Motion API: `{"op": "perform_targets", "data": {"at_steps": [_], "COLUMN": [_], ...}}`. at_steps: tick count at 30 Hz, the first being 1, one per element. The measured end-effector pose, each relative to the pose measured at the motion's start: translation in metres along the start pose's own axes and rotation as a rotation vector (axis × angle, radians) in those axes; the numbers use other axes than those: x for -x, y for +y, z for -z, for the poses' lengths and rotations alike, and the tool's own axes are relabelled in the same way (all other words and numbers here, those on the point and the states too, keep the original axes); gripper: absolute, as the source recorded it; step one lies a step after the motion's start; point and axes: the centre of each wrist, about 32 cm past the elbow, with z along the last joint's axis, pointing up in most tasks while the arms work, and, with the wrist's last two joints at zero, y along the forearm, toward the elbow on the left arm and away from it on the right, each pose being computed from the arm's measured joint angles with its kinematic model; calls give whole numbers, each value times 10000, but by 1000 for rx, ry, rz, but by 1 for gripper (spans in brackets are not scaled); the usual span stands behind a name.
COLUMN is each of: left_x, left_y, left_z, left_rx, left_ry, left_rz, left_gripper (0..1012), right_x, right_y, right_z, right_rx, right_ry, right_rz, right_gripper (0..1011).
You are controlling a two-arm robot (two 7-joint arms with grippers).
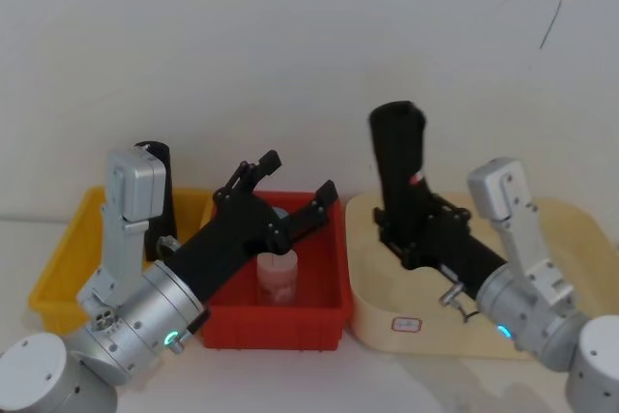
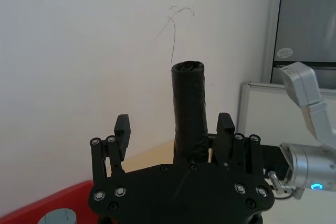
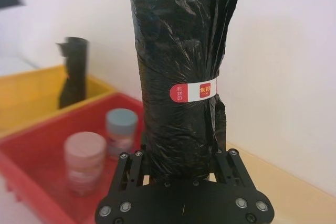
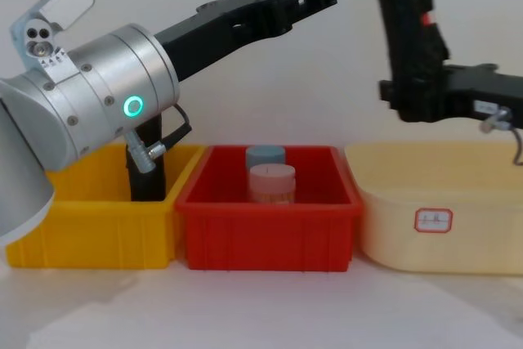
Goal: Pick up the garbage bag with the one hand and transfer it to the other hand.
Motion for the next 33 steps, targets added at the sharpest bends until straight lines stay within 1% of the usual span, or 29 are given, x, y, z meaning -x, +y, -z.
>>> {"op": "perform_targets", "data": {"at_steps": [3,6,7,8,9,11,12,14,18,23,27,29,31,32,33], "left_x": [0,0,0,0,0,0,0,0,0,0,0,0,0,0,0], "left_y": [0,0,0,0,0,0,0,0,0,0,0,0,0,0,0], "left_z": [0,0,0,0,0,0,0,0,0,0,0,0,0,0,0], "left_rx": [0,0,0,0,0,0,0,0,0,0,0,0,0,0,0], "left_ry": [0,0,0,0,0,0,0,0,0,0,0,0,0,0,0], "left_rz": [0,0,0,0,0,0,0,0,0,0,0,0,0,0,0], "left_gripper": [1001,1001,1001,1001,1001,1001,1001,1001,1001,1001,1001,1001,1001,1001,1001], "right_x": [-83,-138,-170,-170,-206,-236,-273,-311,-363,-394,-405,-409,-408,-405,-403], "right_y": [-36,-59,-74,-74,-92,-109,-130,-157,-204,-272,-303,-325,-339,-350,-355], "right_z": [28,47,60,60,77,93,110,134,182,253,280,298,306,310,310], "right_rx": [22,36,48,48,59,69,80,94,116,145,155,162,166,168,169], "right_ry": [7,10,12,12,14,16,19,23,31,42,43,43,41,40,39], "right_rz": [53,86,108,108,130,150,174,201,237,274,289,298,303,307,308], "right_gripper": [548,548,548,548,549,547,548,548,548,549,636,717,747,810,825]}}
